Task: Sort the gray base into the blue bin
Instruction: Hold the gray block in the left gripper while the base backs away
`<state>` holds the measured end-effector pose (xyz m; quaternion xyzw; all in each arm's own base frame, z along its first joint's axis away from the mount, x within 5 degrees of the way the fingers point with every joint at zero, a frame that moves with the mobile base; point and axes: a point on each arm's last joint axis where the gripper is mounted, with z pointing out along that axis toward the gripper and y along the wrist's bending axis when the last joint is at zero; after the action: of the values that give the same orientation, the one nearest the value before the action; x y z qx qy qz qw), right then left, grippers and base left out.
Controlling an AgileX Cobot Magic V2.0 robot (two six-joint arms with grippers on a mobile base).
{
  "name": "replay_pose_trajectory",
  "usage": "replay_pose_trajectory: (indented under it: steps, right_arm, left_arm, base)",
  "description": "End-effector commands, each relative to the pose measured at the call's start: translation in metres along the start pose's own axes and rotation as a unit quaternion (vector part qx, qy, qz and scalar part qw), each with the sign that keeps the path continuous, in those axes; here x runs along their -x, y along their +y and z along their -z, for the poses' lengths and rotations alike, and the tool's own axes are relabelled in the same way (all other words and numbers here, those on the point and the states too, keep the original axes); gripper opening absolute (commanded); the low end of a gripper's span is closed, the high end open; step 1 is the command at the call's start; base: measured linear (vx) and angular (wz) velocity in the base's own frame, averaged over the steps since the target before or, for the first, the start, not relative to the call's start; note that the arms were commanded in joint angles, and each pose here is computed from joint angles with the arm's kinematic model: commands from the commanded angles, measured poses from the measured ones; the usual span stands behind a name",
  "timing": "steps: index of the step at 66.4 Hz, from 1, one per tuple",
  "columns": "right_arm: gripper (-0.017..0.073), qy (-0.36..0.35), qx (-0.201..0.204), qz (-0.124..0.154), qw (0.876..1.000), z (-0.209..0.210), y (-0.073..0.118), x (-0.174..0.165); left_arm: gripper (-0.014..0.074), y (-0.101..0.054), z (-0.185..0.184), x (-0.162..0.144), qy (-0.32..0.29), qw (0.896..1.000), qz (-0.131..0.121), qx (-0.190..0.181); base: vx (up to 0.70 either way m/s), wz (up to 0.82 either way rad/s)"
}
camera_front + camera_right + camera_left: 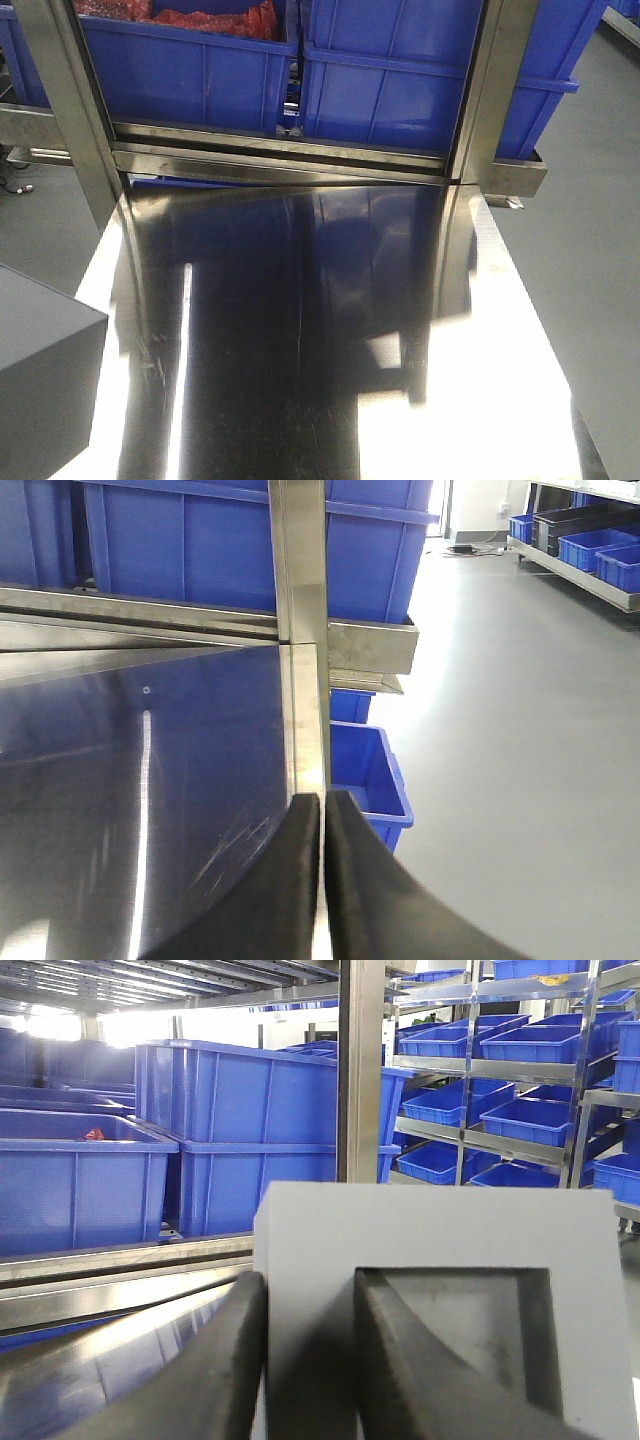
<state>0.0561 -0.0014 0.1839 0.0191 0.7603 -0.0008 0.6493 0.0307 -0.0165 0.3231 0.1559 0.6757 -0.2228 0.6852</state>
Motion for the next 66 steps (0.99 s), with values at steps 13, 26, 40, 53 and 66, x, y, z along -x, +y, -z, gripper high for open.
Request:
replay_pose_trajectory:
  steps: [13, 26, 40, 53, 66]
  right_arm:
    - [-0.0005, -0.026, -0.002, 0.008, 1.000, -0.0013, -0.0002, 0.0050]
    - [-0.0005, -0.026, -0.002, 0.008, 1.000, -0.0013, -0.0002, 0.0050]
    - [-0.0005, -0.026, -0.002, 0.008, 1.000, -0.0013, -0.0002, 0.0050]
    - [-0.0005, -0.026, -0.002, 0.008, 1.000, -0.0013, -0.0002, 0.0050]
    - [-0.0005, -0.026, -0.002, 0.008, 1.000, -0.0013, -0.0002, 0.0050]
  left_arm:
    - [-0.0006, -0.0024, 0.0013, 0.0177, -0.061, 0.998, 0.008, -0.012]
    - [-0.0006, -0.0024, 0.0013, 0.0177, -0.061, 0.998, 0.008, -0.012]
    - [-0.0006, -0.0024, 0.0013, 0.0177, -0.061, 0.998, 0.008, -0.012]
    - [-0.0006, -0.0024, 0.0013, 0.0177, -0.061, 0.998, 0.008, -0.012]
    - [-0.0006, -0.0024, 0.0013, 0.0177, -0.061, 0.998, 0.008, -0.012]
  base:
    - [0.00, 0.00]
    - [0.00, 0.00]
    - [0.00, 0.00]
    - [0.00, 0.00]
    - [-0.03, -0.08]
